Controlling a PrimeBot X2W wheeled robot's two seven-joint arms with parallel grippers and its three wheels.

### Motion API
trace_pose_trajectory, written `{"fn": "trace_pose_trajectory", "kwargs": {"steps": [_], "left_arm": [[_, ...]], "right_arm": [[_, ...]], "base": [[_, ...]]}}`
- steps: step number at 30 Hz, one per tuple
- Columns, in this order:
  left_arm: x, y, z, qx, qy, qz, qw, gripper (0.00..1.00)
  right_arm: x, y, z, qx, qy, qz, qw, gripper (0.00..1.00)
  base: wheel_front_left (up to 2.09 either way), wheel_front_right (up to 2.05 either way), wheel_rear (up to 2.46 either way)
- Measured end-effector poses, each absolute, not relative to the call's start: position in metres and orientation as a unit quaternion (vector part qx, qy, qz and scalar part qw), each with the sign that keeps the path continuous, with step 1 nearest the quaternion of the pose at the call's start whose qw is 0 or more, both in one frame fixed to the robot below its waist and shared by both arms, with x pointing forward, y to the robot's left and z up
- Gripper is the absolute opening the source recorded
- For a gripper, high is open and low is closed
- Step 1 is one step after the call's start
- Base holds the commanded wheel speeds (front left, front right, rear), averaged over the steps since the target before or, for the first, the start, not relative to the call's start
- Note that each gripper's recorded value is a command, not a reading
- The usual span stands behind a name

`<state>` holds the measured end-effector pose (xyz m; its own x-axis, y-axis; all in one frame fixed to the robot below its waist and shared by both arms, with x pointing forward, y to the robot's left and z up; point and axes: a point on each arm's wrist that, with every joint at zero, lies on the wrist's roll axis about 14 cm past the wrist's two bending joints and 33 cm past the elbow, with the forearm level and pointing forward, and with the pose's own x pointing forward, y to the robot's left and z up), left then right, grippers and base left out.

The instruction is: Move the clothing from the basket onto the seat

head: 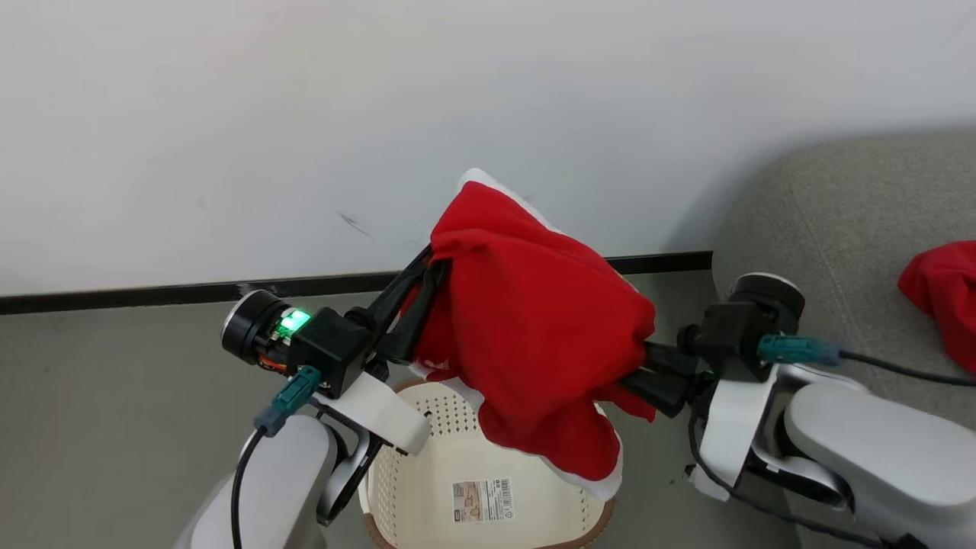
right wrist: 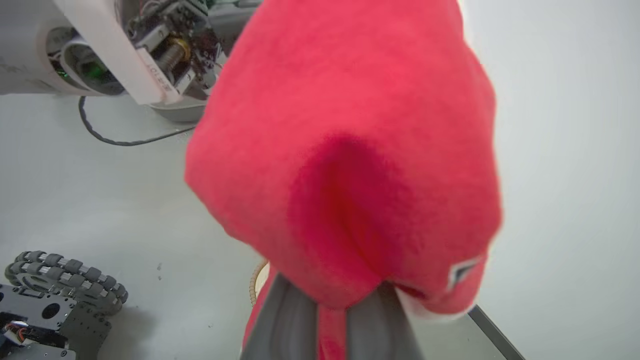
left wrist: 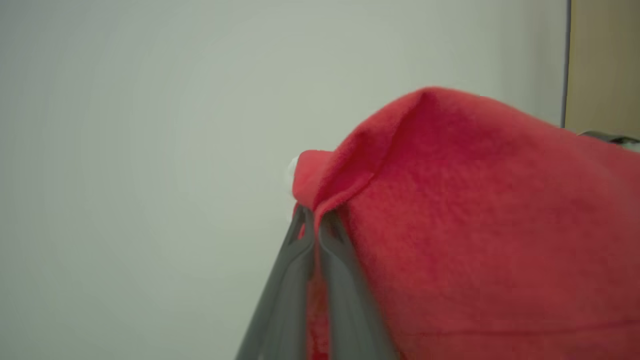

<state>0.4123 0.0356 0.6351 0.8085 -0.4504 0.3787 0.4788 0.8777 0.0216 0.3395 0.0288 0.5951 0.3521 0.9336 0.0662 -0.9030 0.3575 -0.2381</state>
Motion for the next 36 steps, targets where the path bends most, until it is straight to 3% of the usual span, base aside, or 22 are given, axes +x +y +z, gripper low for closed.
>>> {"fn": "trace_pose_trajectory", "kwargs": {"steps": [1, 2, 4, 22, 36], "left_arm": [[0.414, 0.036, 0.632, -0.040, -0.183, -0.244, 0.951, 0.46], [0.415, 0.035, 0.628, -0.045, -0.177, -0.244, 0.953, 0.71], [0.416, 0.035, 0.621, -0.051, -0.166, -0.244, 0.954, 1.00], [0.420, 0.002, 0.605, -0.083, -0.138, -0.286, 0.945, 1.00], [0.401, -0.056, 0.596, -0.100, -0.120, -0.371, 0.916, 1.00]], "right_arm": [[0.343, 0.026, 0.601, -0.074, -0.101, 0.554, 0.823, 0.00], [0.347, 0.022, 0.606, -0.070, -0.106, 0.546, 0.828, 0.00], [0.355, 0.014, 0.614, -0.067, -0.116, 0.531, 0.837, 0.00], [0.396, -0.092, 0.636, -0.046, -0.137, 0.370, 0.918, 0.00], [0.383, -0.209, 0.621, -0.023, -0.123, 0.190, 0.974, 0.00]], "base": [[0.00, 0.00, 0.00], [0.00, 0.00, 0.00], [0.00, 0.00, 0.00], [0.00, 0.00, 0.00], [0.00, 0.00, 0.00]]}}
